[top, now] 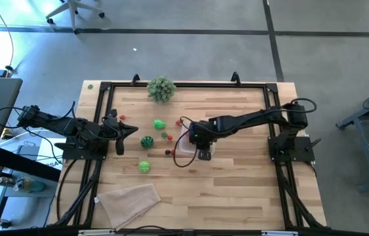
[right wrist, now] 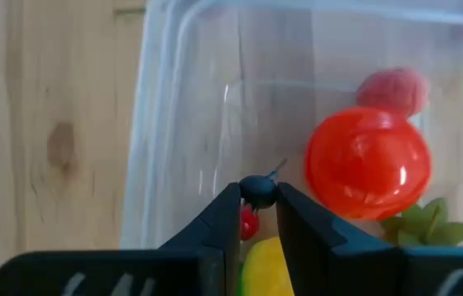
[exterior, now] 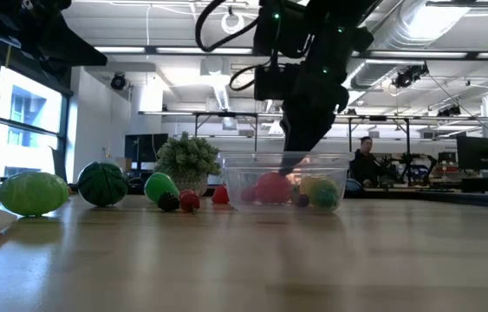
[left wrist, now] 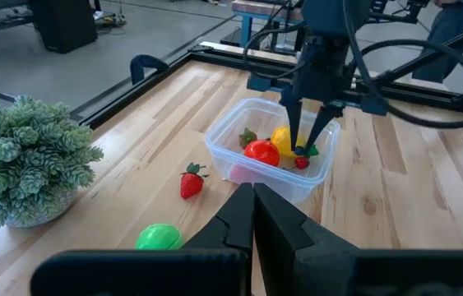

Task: Pick and placing Produce into tupperware
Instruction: Put the blueberry into the transparent bin

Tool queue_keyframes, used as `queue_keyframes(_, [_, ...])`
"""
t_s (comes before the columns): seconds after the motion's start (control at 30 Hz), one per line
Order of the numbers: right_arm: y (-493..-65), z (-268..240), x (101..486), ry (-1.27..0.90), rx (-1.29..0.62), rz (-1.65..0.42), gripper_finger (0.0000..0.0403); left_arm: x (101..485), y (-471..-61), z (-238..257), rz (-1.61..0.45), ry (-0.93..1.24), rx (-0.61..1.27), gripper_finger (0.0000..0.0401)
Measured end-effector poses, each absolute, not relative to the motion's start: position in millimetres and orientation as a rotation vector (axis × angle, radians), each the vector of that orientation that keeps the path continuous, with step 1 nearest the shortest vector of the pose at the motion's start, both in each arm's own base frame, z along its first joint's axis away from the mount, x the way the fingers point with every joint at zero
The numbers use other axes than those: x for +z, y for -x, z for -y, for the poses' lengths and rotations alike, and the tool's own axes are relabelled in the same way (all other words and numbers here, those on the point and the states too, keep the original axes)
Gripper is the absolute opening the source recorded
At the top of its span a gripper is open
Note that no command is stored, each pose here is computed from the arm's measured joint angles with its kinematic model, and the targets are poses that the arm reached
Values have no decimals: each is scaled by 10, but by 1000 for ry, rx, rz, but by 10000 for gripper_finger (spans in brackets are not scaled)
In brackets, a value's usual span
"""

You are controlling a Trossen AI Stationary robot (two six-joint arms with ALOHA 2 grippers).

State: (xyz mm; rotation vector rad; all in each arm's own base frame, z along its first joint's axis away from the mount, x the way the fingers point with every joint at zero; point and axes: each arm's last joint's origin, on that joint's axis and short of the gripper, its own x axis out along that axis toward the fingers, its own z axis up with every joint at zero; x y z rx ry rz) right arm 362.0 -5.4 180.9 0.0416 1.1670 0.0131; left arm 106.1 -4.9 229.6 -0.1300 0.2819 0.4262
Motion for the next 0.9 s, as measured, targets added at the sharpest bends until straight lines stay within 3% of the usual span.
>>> queue_keyframes(0.9, [-3633,100,1636,-81,22,-1227,73,2296,-1061,48,-282,130,426,1])
